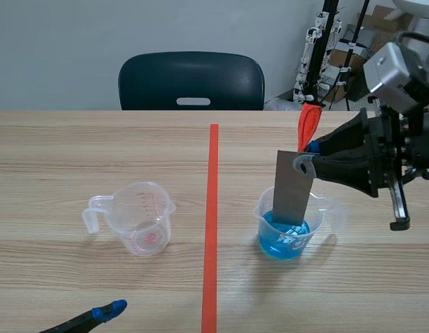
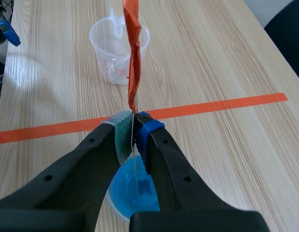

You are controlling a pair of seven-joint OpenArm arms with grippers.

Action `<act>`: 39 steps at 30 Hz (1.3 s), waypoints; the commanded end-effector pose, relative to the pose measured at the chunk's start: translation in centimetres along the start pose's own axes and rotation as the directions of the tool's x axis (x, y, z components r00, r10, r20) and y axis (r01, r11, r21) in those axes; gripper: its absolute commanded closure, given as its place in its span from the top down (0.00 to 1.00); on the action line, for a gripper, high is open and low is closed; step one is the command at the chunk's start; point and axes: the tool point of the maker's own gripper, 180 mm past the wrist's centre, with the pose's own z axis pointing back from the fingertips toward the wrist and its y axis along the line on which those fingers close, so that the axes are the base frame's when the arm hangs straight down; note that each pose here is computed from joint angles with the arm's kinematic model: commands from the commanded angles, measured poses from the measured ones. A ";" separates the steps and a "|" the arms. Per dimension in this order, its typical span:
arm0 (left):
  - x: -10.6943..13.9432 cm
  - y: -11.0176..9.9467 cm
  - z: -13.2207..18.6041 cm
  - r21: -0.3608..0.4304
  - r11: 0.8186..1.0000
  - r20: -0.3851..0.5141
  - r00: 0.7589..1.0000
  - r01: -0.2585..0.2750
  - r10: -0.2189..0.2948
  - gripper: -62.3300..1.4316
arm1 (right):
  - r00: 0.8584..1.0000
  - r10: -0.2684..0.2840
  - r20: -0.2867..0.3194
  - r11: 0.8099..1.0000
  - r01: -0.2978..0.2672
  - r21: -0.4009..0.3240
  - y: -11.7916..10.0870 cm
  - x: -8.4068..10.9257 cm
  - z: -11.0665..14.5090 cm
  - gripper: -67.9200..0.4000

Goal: Do the redox reaction experiment. lower the plate into the blue solution

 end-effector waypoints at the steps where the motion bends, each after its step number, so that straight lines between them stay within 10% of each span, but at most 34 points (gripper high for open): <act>1: 1.3 0.1 -0.1 0.002 1.000 0.059 0.998 0.000 0.000 0.89 | 0.999 0.021 0.033 1.000 -0.021 -0.012 -0.8 1.1 0.4 0.01; 39: 1.7 1.0 -0.3 0.039 0.999 0.082 0.997 -0.009 0.006 0.89 | 0.994 -0.016 0.109 1.000 0.018 -0.009 -0.7 -2.7 -0.6 0.01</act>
